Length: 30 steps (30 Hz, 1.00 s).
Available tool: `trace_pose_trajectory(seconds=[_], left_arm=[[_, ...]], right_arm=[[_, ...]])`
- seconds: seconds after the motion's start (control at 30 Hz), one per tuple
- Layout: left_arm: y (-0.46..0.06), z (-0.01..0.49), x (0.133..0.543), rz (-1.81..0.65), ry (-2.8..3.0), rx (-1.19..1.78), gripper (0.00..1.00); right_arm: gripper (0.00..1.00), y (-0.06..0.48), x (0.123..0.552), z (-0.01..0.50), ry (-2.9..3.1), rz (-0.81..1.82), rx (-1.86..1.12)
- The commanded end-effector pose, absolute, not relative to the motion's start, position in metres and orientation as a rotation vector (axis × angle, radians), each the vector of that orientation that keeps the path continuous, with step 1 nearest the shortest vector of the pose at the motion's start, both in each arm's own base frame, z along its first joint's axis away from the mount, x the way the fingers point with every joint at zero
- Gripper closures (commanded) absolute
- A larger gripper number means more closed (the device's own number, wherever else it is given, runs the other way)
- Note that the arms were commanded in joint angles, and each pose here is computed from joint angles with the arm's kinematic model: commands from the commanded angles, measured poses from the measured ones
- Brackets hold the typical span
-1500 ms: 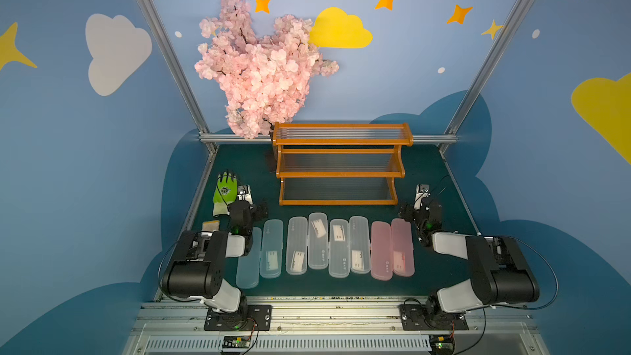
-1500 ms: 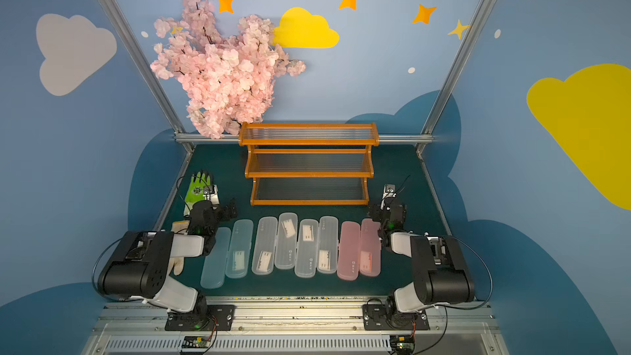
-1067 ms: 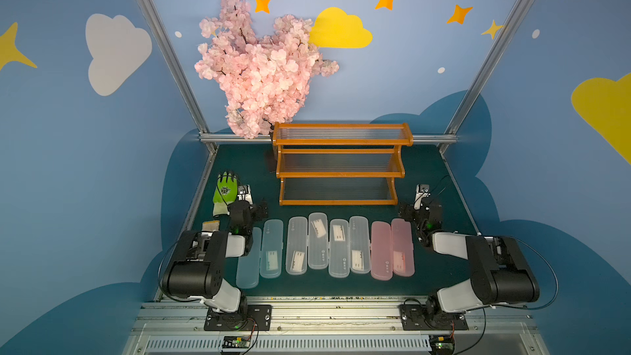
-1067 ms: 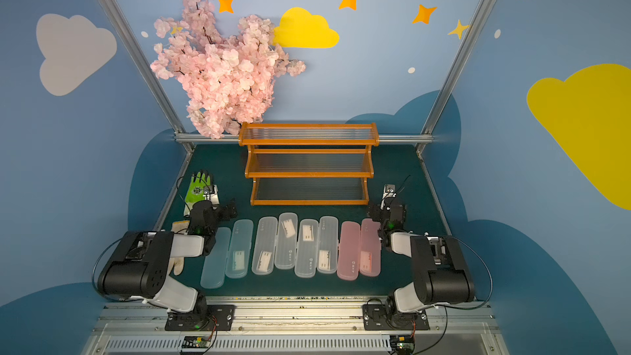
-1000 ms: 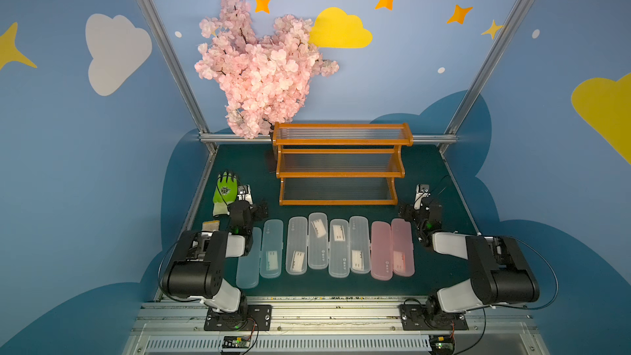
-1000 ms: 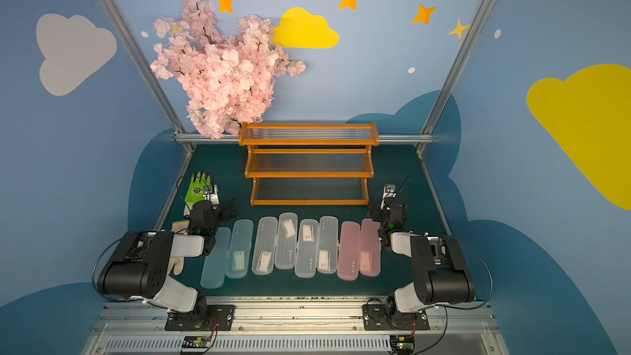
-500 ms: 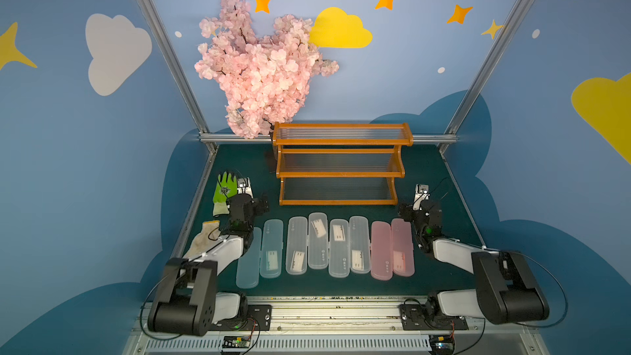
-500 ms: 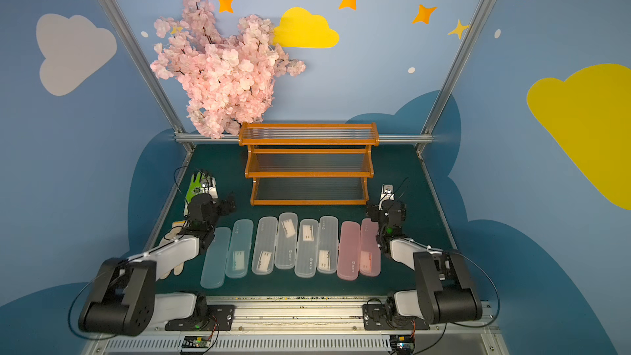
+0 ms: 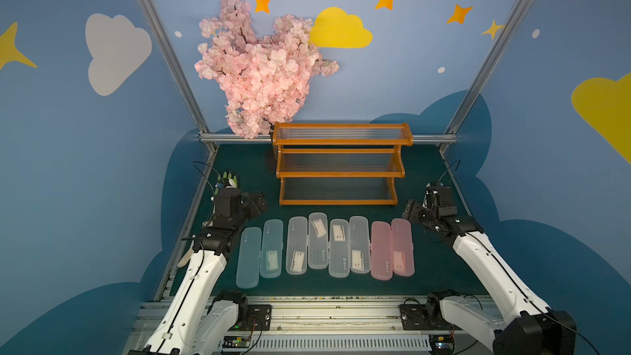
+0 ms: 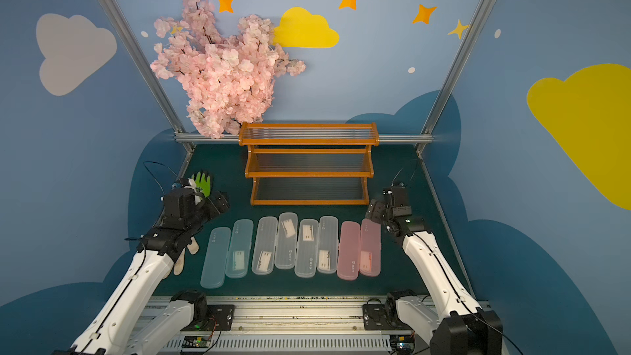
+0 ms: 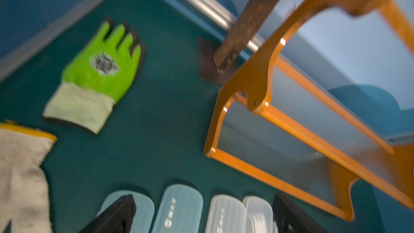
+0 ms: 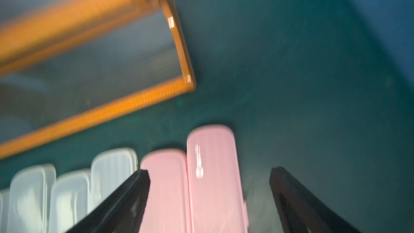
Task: Place the pencil cases on the shelf according to color
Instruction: Pick up the pencil case from the center of the board.
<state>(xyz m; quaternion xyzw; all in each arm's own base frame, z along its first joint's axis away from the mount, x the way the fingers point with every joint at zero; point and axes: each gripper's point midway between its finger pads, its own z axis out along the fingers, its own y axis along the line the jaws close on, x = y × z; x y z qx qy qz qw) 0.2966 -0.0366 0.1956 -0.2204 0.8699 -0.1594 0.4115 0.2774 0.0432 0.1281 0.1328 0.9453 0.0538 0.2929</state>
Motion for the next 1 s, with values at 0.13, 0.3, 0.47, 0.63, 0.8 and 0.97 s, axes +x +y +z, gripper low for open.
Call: trace_pose_trajectory(seconds=[0.13, 0.3, 0.47, 0.63, 0.8, 0.97], left_arm=[[-0.078, 0.157, 0.260, -0.500, 2.442, -0.471, 0.00], [-0.090, 0.156, 0.260, -0.532, 2.445, -0.450, 0.00], [-0.107, 0.158, 0.260, -0.588, 2.457, -0.397, 0.00], [-0.121, 0.155, 0.258, -0.612, 2.482, -0.363, 0.00], [-0.131, 0.154, 0.260, -0.605, 2.510, -0.320, 0.00], [-0.138, 0.151, 0.260, -0.584, 2.527, -0.306, 0.00]], right_arm=[[0.14, 0.062, 0.198, 0.063, 2.904, 0.210, 0.530], [0.14, 0.060, 0.204, 0.053, 2.959, 0.140, 0.535], [0.13, 0.062, 0.215, 0.044, 3.028, 0.092, 0.476], [0.11, 0.058, 0.227, 0.036, 3.082, 0.049, 0.460], [0.11, 0.036, 0.240, 0.036, 3.068, 0.010, 0.535], [0.12, 0.023, 0.250, 0.046, 3.032, 0.008, 0.532]])
